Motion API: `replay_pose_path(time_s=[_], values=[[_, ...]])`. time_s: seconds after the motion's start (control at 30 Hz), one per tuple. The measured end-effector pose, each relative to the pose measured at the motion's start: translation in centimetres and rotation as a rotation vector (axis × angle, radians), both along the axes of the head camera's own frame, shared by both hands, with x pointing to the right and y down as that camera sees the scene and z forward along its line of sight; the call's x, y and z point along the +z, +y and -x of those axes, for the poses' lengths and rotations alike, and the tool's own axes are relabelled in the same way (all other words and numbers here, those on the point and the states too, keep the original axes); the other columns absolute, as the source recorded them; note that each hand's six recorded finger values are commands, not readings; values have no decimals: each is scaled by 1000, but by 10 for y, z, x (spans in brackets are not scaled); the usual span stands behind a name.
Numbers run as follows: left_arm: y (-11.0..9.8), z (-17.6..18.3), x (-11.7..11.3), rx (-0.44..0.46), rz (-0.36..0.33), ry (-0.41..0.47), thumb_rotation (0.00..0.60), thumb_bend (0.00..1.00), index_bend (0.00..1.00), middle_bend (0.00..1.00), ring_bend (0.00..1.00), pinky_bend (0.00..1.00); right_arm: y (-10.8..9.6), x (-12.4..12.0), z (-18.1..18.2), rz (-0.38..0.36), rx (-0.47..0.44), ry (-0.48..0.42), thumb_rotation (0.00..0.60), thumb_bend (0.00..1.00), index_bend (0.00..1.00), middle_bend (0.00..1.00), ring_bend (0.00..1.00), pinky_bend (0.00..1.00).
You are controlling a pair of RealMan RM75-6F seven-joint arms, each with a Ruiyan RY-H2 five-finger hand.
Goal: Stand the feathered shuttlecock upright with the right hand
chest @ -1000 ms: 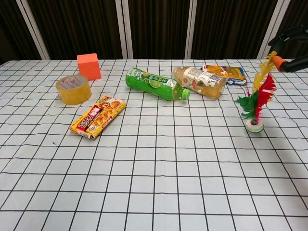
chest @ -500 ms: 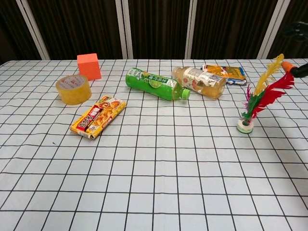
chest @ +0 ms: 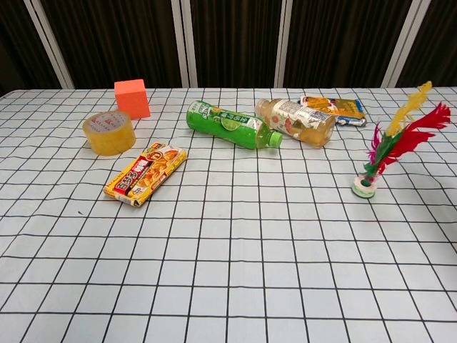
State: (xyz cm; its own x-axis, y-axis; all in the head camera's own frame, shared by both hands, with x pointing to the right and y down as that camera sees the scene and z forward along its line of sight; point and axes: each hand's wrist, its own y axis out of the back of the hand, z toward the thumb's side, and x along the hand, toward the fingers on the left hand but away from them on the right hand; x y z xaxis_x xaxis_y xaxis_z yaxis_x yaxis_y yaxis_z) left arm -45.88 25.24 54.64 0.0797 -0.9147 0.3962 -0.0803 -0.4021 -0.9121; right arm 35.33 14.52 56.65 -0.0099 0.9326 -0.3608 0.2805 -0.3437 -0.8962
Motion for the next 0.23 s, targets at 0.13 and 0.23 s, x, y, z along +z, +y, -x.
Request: replay_pose_path(time_s=[0.13, 0.23], values=[[0, 0, 0, 6, -10, -8, 600, 48, 0, 0, 0, 0, 28, -12, -31, 15, -49, 112, 600, 463, 0, 0, 0, 0], [0, 0, 0, 13, -11, -20, 600, 48, 0, 0, 0, 0, 55, -18, -53, 29, -85, 196, 600, 460, 0, 0, 0, 0]])
